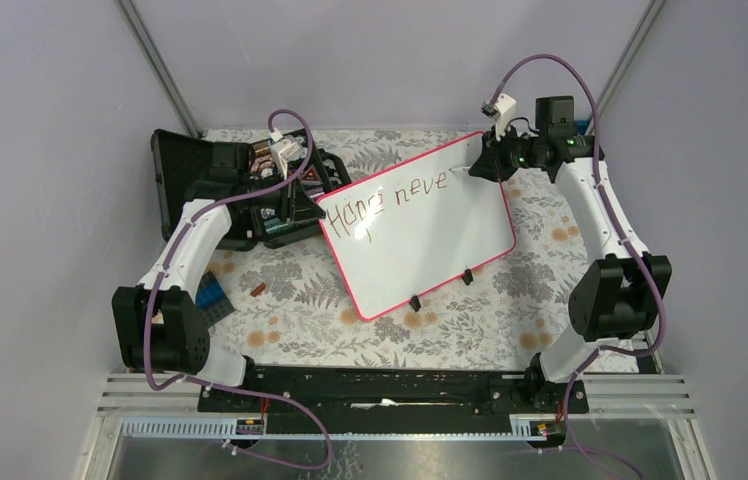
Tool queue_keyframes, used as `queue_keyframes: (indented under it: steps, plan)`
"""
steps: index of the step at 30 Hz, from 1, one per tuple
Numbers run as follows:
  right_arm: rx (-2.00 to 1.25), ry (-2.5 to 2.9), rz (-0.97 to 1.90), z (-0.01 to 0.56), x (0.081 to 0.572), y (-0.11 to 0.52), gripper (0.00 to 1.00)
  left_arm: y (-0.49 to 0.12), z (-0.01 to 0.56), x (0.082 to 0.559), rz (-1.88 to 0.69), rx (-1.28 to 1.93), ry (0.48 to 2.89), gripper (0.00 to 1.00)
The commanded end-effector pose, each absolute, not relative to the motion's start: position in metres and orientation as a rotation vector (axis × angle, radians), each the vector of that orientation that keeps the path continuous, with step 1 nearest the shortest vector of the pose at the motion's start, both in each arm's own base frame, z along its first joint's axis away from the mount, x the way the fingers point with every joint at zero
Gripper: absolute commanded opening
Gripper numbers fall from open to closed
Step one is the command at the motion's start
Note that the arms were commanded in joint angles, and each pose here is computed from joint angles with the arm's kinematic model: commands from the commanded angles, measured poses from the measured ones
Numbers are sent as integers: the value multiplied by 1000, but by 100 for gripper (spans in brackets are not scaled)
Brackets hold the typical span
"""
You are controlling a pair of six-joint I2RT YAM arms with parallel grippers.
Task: Write a sentence on the whiteboard
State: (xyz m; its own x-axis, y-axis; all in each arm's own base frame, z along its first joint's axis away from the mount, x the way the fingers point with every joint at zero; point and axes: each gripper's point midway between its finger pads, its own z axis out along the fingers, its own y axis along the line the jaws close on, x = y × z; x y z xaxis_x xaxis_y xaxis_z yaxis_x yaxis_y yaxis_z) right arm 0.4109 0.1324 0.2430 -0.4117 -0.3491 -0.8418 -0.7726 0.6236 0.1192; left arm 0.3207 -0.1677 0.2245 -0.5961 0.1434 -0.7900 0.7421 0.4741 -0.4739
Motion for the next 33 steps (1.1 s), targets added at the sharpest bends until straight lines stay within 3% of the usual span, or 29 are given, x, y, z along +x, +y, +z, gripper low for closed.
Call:
queue_keyframes:
  steps: [1, 33]
  plan:
    - [-902, 1965, 624, 256, 418, 136, 0, -174, 229, 329, -1042, 826, 1963, 0]
    - [-893, 2038, 591, 228, 395, 118, 0, -174, 230, 330, -1042, 824, 1963, 0]
